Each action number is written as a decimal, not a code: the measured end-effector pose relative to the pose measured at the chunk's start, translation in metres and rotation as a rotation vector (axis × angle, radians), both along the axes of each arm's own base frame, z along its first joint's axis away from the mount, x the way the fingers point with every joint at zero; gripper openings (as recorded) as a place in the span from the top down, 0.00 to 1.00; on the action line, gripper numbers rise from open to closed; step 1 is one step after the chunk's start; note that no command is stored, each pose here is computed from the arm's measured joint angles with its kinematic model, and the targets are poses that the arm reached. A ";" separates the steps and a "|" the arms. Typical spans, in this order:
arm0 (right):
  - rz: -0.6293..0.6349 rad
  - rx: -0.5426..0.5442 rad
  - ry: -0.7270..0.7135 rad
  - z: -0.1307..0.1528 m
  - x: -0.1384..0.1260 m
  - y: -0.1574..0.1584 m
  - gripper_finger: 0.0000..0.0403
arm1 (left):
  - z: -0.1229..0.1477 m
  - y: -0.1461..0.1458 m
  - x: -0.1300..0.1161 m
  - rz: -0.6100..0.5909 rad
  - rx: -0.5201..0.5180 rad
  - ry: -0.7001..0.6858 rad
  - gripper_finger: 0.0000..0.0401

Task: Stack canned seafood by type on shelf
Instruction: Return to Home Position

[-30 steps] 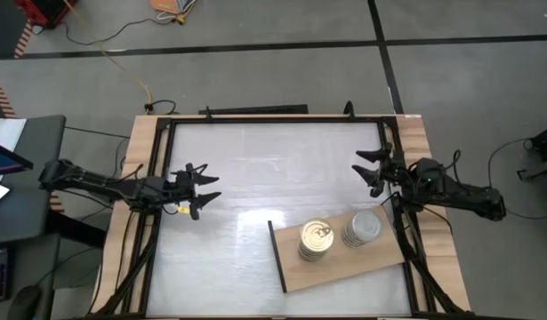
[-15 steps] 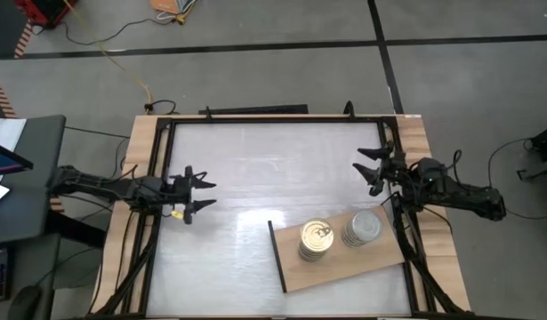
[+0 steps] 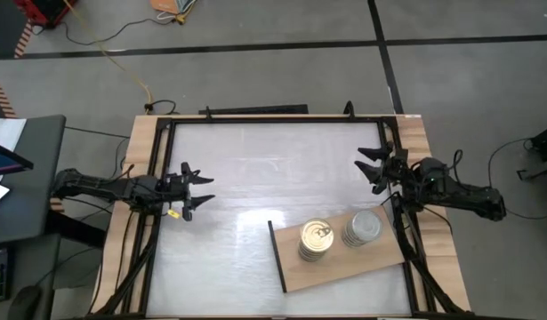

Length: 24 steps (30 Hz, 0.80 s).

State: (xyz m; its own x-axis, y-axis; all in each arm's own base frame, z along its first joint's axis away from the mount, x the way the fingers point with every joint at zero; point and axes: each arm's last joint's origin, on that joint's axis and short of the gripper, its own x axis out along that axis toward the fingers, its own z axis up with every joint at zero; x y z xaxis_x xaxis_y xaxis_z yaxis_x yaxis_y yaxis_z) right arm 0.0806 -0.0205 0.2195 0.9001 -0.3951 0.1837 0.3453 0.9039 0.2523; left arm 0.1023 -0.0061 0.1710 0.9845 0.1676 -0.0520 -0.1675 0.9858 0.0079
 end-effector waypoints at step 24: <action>0.005 0.023 -0.001 -0.001 0.000 0.000 0.29 | -0.001 0.000 0.000 0.003 0.014 0.008 0.42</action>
